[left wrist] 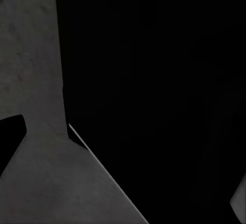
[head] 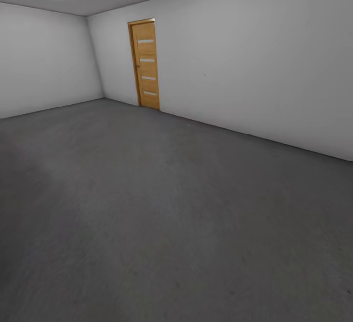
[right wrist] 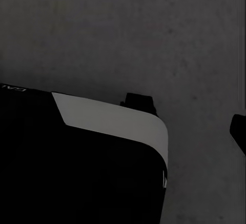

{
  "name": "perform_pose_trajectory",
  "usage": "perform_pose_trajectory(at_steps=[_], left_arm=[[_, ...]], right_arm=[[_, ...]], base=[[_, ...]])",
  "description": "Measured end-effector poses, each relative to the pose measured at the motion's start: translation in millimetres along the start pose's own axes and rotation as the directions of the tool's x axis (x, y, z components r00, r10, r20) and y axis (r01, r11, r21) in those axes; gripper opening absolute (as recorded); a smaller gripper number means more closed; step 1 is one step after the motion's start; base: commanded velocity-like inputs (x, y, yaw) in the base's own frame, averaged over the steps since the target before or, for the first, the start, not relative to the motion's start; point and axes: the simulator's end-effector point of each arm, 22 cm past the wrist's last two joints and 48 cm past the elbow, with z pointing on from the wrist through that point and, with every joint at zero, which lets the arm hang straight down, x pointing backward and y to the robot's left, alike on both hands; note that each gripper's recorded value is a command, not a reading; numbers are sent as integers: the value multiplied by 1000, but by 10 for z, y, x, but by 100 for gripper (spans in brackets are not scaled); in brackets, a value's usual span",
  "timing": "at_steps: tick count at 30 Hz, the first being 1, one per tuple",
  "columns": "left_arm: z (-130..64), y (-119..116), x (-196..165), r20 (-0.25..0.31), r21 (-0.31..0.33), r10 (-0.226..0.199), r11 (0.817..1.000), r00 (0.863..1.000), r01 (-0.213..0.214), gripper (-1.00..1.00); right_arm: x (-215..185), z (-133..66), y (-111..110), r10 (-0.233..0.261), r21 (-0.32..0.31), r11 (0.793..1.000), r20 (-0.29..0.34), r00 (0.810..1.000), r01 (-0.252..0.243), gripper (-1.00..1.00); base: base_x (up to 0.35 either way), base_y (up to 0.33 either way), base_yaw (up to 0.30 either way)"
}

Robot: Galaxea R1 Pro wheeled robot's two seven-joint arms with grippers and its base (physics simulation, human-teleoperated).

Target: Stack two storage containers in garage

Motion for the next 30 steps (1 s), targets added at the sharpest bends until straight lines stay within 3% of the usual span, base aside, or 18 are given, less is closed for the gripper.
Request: perform_pose_trajectory(at_steps=[30], left_arm=[[0, 4, 1, 0, 0, 0, 1000, 1000, 0, 100]], right_arm=[[8, 0, -2, 0, 0, 1000, -2, 1000, 0, 100]], base=[[341, 20, 0]])
